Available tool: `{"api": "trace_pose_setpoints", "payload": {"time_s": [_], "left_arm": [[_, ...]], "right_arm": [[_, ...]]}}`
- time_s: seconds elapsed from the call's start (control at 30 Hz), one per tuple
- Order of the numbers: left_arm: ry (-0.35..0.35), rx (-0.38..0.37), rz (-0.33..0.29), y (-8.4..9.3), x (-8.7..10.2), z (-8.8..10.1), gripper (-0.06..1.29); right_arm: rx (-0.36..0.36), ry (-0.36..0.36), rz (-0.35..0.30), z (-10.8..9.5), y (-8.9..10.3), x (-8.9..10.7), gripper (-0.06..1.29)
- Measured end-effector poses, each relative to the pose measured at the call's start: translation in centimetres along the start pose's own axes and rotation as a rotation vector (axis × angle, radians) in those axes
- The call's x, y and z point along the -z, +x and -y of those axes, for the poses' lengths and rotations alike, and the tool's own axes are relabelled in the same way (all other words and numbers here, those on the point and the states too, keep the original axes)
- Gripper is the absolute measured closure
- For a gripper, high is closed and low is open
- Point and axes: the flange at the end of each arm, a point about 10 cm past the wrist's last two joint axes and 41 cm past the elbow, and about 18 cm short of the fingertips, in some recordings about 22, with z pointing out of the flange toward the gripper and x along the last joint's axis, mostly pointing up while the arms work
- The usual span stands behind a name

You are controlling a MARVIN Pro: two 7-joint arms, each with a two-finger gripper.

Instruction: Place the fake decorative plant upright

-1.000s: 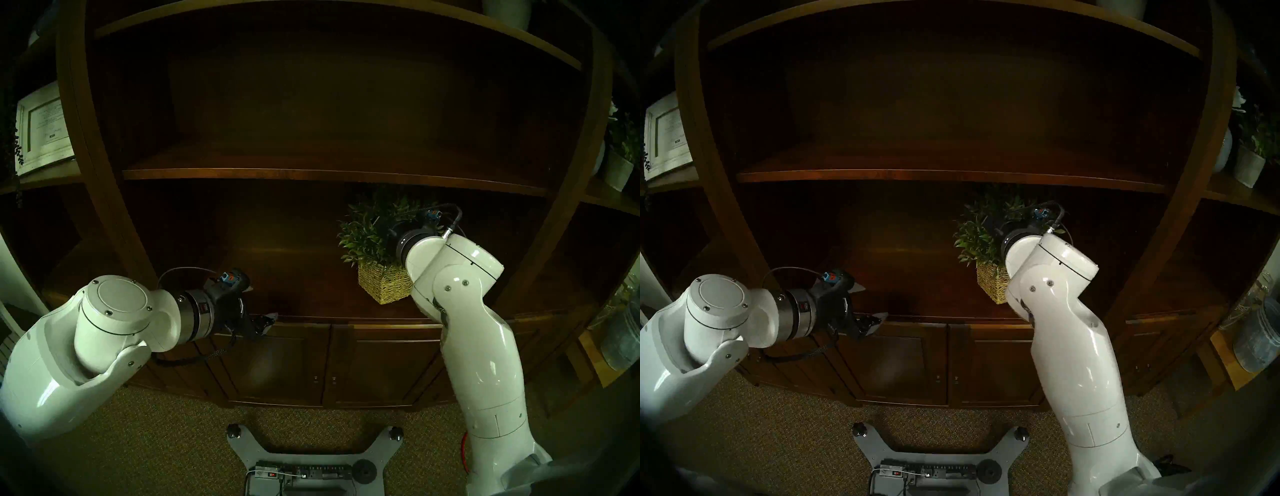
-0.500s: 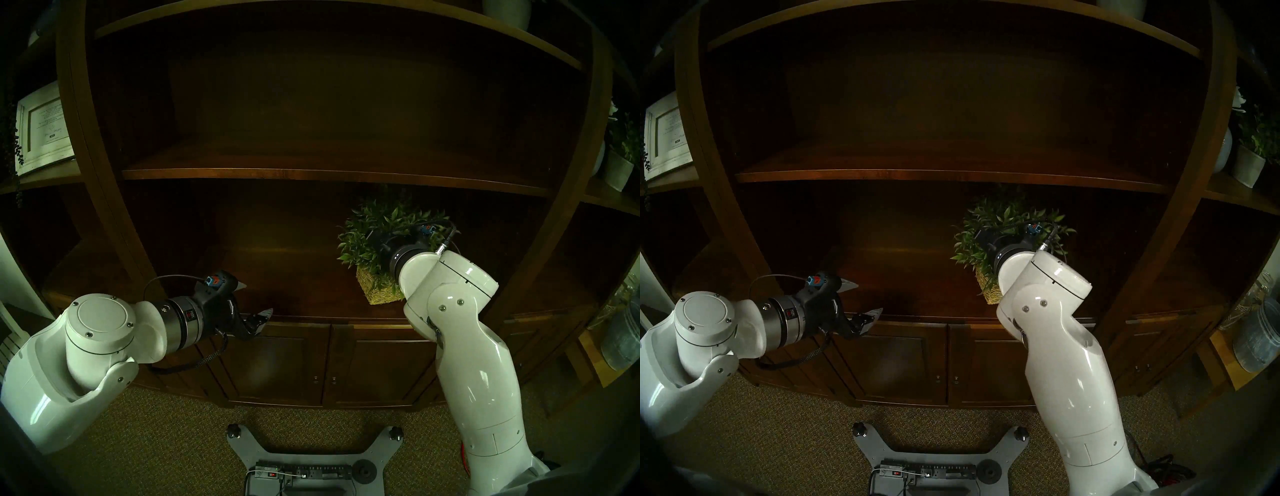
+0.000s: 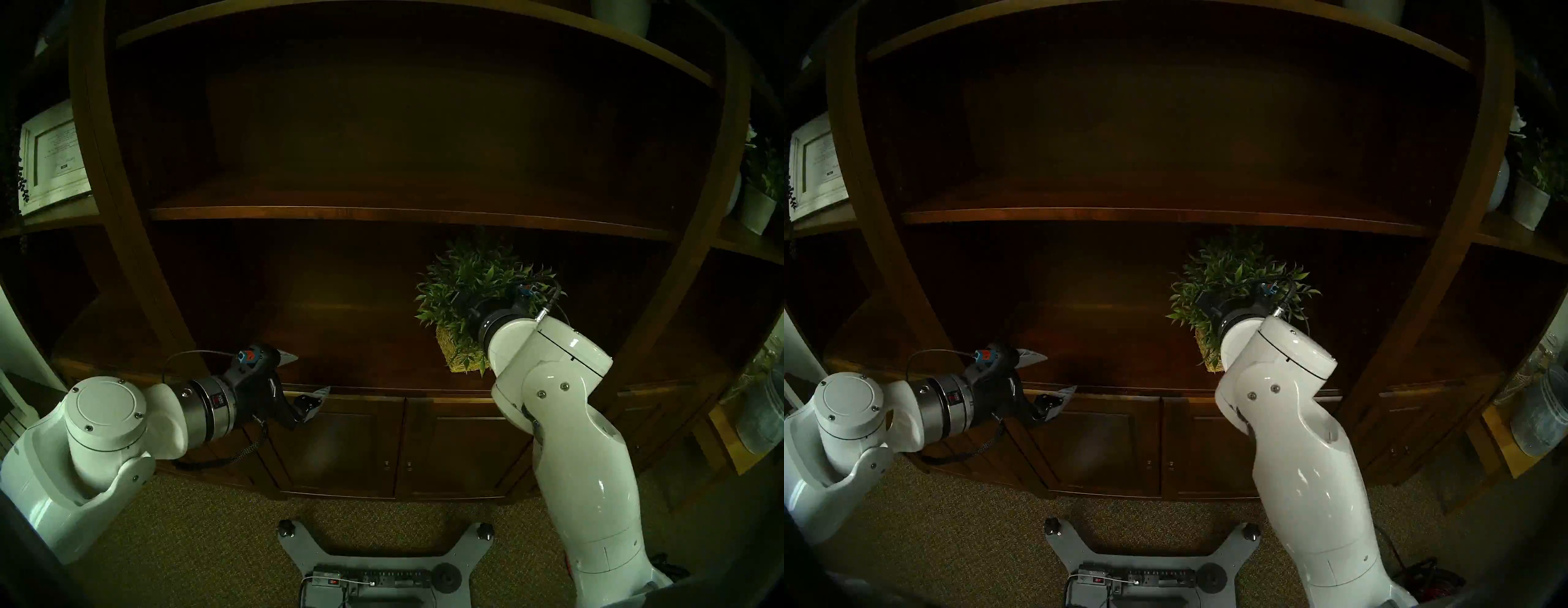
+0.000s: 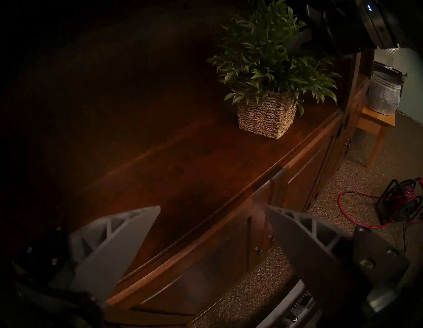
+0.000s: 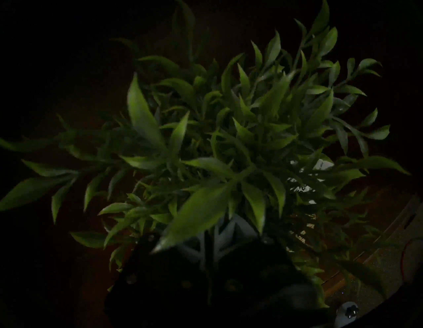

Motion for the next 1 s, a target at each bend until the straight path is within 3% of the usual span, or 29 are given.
{"api": "trace_pose_setpoints", "payload": {"time_s": [0.13,0.2,0.23,0.27,0.33,0.37,0.6,1.0], "left_arm": [[-0.009,0.005,-0.003,-0.2,0.2,0.0,0.0],[-0.012,0.006,-0.005,-0.2,0.2,-0.1,0.0],[-0.013,0.007,-0.006,-0.2,0.2,-0.1,0.0],[-0.015,0.008,-0.007,-0.2,0.3,-0.1,0.0],[-0.018,0.01,-0.01,-0.1,0.3,-0.1,0.0],[-0.019,0.01,-0.011,-0.1,0.3,-0.1,0.0],[-0.026,0.014,-0.018,0.0,0.3,-0.1,0.0],[-0.034,0.015,-0.028,0.3,0.3,0.0,0.0]], "right_arm": [[0.008,0.012,0.0,0.1,0.0,0.4,1.25],[0.011,0.017,-0.002,0.2,0.0,0.6,1.16],[0.013,0.02,-0.003,0.2,0.1,0.8,1.01],[0.015,0.025,-0.004,0.3,0.1,1.0,0.75],[0.018,0.034,-0.009,0.5,0.3,1.5,0.07],[0.02,0.037,-0.012,0.6,0.4,1.9,0.01],[0.041,0.019,-0.02,1.1,0.6,3.8,0.01],[0.091,-0.009,0.02,1.4,-1.7,5.0,0.01]]}}
